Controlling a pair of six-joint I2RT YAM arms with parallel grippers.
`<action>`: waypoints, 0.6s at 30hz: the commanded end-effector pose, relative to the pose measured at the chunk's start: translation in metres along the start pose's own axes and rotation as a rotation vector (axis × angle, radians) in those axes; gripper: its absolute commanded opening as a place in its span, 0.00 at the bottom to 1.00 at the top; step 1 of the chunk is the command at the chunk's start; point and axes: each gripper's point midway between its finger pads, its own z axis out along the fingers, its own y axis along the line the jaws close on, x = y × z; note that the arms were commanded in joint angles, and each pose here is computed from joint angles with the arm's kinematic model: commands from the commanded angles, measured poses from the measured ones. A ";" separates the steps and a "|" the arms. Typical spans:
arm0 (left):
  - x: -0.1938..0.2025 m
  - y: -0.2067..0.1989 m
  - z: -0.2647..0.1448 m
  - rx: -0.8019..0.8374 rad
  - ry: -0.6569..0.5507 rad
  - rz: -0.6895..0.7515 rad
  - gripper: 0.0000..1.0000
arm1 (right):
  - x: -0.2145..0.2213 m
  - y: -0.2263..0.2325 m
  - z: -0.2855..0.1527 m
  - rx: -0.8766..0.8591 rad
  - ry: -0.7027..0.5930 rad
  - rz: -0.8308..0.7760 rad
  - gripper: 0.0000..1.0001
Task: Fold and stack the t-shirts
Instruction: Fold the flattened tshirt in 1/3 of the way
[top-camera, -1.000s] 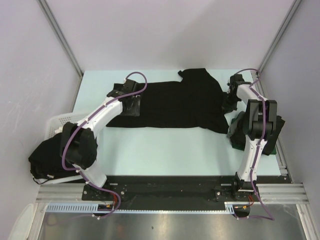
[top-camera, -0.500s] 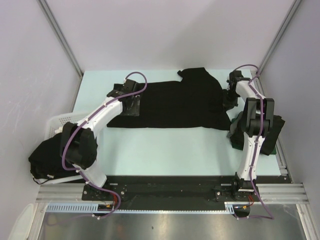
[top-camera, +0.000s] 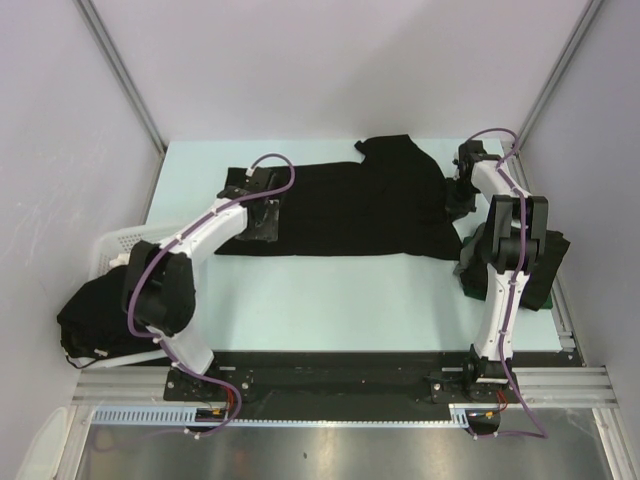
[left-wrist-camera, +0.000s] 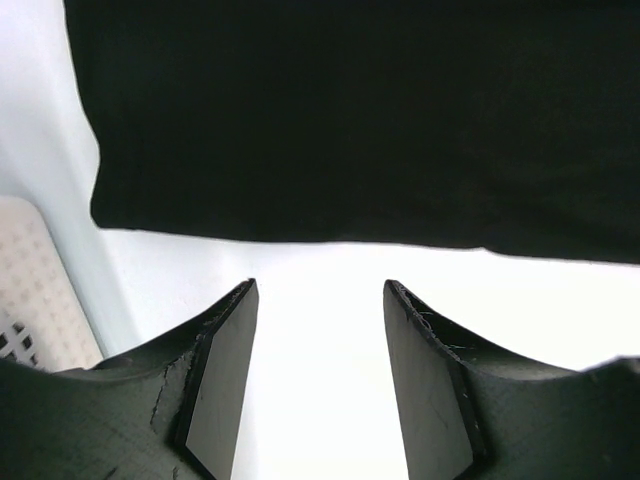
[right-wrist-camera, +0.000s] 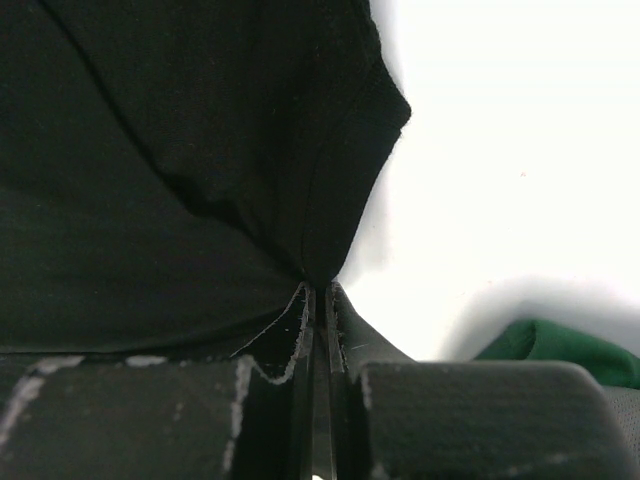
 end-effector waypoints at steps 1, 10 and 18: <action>-0.008 0.000 0.018 -0.023 -0.016 -0.045 0.59 | -0.005 -0.016 0.019 0.056 -0.033 -0.013 0.02; -0.029 0.025 0.037 -0.118 -0.016 -0.101 0.59 | -0.008 -0.021 0.013 0.069 -0.046 0.003 0.25; -0.089 0.028 0.017 -0.073 -0.147 -0.115 0.59 | -0.042 -0.019 -0.024 0.066 -0.146 0.015 0.29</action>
